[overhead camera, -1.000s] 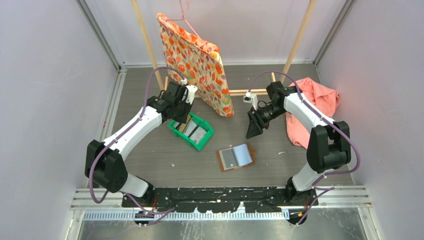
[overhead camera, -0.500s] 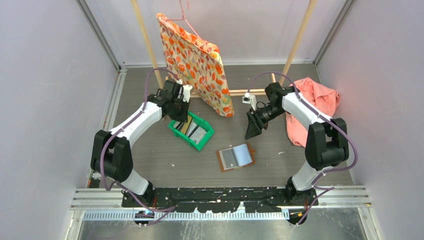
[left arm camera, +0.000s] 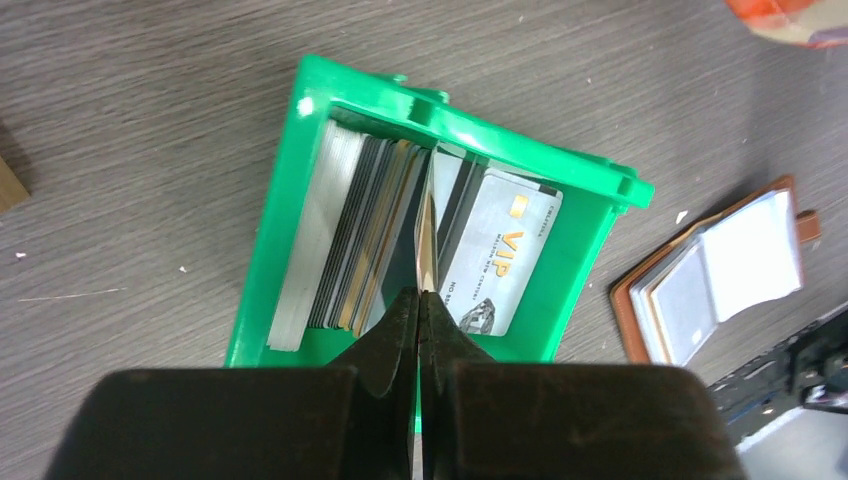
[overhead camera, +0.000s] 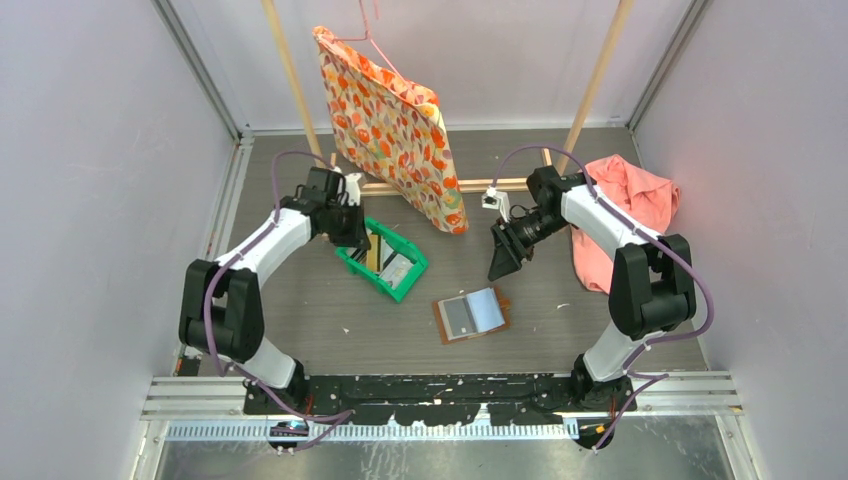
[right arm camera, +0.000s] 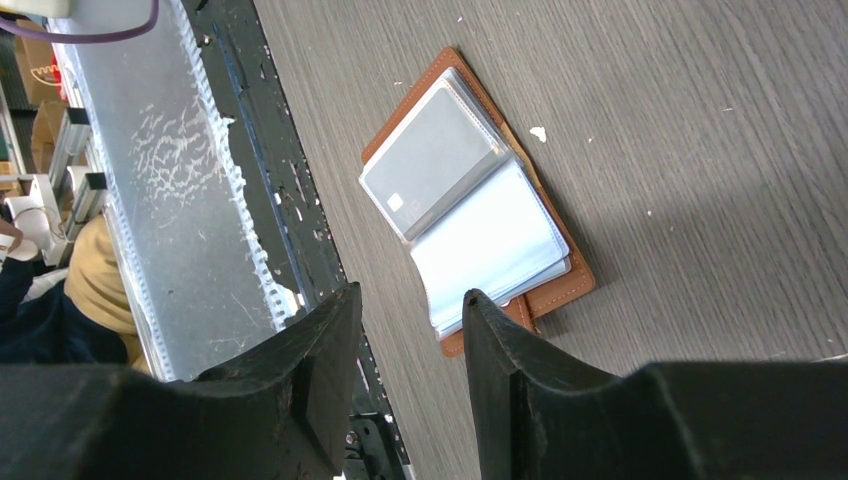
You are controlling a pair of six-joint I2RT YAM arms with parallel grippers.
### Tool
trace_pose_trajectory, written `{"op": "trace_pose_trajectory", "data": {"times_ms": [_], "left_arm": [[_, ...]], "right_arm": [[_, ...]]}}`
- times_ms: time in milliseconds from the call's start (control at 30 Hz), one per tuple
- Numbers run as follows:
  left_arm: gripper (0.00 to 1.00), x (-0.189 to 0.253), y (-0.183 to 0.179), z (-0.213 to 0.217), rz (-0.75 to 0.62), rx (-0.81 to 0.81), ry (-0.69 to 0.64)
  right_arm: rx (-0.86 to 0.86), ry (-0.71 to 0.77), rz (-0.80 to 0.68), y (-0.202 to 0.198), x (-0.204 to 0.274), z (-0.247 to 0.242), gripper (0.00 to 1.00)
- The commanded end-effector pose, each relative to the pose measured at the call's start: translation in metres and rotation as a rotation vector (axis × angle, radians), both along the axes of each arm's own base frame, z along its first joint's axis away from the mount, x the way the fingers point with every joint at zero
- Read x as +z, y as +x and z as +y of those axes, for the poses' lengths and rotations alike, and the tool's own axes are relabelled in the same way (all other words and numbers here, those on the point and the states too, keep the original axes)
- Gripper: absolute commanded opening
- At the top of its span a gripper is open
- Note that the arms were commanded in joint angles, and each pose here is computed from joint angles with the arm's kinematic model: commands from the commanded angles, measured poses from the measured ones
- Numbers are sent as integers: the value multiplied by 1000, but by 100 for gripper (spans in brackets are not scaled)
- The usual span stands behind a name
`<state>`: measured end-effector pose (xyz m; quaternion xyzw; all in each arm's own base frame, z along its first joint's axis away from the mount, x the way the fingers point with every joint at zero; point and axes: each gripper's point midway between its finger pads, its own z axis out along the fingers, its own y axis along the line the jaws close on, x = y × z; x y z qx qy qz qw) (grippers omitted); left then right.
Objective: Put the credit cards into the card holder
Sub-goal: Pick up the credit card from the storage box.
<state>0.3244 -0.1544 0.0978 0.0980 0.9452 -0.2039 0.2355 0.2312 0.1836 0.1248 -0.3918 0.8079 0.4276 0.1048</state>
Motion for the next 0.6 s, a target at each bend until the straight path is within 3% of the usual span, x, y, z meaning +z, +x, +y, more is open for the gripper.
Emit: {"op": "trace_pose_trajectory", "data": {"times_ms": [0,567], "left_arm": [[1,17,8,-4,-24,42,-146],[0,52,1,3,-105,82,-253]], "right_arm": [[17,34,-27,5,11,6,47],[26,35,-22,3,11,8,47]]}}
